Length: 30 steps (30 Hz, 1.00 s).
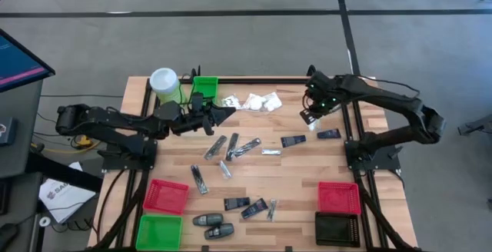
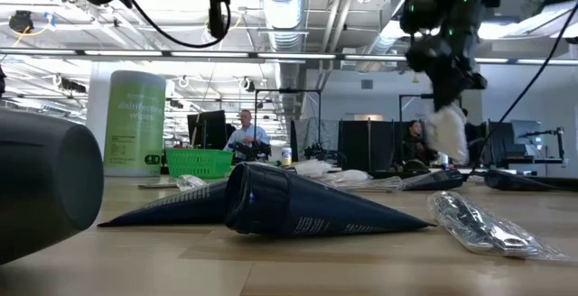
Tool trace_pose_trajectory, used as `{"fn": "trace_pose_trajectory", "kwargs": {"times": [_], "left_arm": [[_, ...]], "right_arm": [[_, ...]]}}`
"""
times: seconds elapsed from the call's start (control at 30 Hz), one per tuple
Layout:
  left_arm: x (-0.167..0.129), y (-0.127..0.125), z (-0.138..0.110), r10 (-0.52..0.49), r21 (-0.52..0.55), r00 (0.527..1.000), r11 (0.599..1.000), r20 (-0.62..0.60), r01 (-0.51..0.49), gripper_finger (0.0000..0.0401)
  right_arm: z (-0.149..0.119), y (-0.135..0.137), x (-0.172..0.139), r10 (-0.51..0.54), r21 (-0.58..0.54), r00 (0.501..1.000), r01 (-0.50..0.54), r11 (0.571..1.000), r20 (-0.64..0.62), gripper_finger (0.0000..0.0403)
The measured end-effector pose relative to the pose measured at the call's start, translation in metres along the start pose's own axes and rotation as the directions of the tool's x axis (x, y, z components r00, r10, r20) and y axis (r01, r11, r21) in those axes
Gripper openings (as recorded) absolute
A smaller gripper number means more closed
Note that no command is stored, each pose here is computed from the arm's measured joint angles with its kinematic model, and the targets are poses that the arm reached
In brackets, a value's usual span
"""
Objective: Pick & Place Travel size toiletries
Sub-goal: Put the cotton pack into the right red bin
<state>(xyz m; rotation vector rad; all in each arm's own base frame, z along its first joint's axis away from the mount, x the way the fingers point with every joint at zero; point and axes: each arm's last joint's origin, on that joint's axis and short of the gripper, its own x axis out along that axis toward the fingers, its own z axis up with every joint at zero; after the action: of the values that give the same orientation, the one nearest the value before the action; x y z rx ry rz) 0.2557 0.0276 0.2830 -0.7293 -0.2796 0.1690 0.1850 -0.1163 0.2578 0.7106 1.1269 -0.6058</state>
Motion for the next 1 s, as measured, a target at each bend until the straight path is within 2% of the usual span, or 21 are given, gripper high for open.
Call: {"fn": "trace_pose_trajectory", "kwargs": {"times": [0.13, 0.23, 0.4, 0.5, 0.6, 0.77, 0.87, 1.0], "left_arm": [[0.001, 0.003, -0.002, 0.009, -0.034, 1.000, 0.999, -0.011, -0.010, 0.0002], [0.004, 0.004, -0.005, 0.012, -0.077, 1.000, 0.997, -0.016, -0.013, 0.0002], [0.012, 0.012, -0.019, 0.017, -0.197, 0.999, 0.980, -0.028, -0.022, 0.0002], [0.020, 0.013, -0.030, -0.042, -0.279, 0.999, 0.959, 0.025, 0.047, 0.0002], [0.027, 0.015, -0.038, -0.118, -0.351, 0.987, 0.924, 0.107, 0.149, 0.0002], [0.033, 0.026, -0.052, -0.187, -0.456, 0.964, 0.853, 0.189, 0.255, 0.0002], [0.034, 0.032, -0.062, -0.204, -0.502, 0.960, 0.820, 0.194, 0.276, 0.0002], [0.035, 0.036, -0.073, -0.196, -0.532, 0.967, 0.807, 0.165, 0.254, 0.0002]], "right_arm": [[0.006, 0.018, -0.022, 0.101, -0.067, 0.987, -0.093, 0.993, 0.127, 0.0000], [0.015, 0.032, -0.041, 0.191, -0.129, 0.953, -0.164, 0.978, 0.236, 0.0000], [0.030, 0.054, -0.078, 0.309, -0.218, 0.867, -0.239, 0.946, 0.392, 0.0000], [0.036, 0.066, -0.098, 0.398, -0.288, 0.792, -0.291, 0.912, 0.462, 0.0000], [0.039, 0.077, -0.113, 0.476, -0.352, 0.725, -0.332, 0.875, 0.497, 0.0000], [0.039, 0.088, -0.127, 0.538, -0.407, 0.655, -0.361, 0.839, 0.530, 0.0000], [0.039, 0.093, -0.129, 0.563, -0.426, 0.625, -0.374, 0.824, 0.541, 0.0000], [0.039, 0.097, -0.132, 0.586, -0.434, 0.596, -0.396, 0.809, 0.549, 0.0000]]}}
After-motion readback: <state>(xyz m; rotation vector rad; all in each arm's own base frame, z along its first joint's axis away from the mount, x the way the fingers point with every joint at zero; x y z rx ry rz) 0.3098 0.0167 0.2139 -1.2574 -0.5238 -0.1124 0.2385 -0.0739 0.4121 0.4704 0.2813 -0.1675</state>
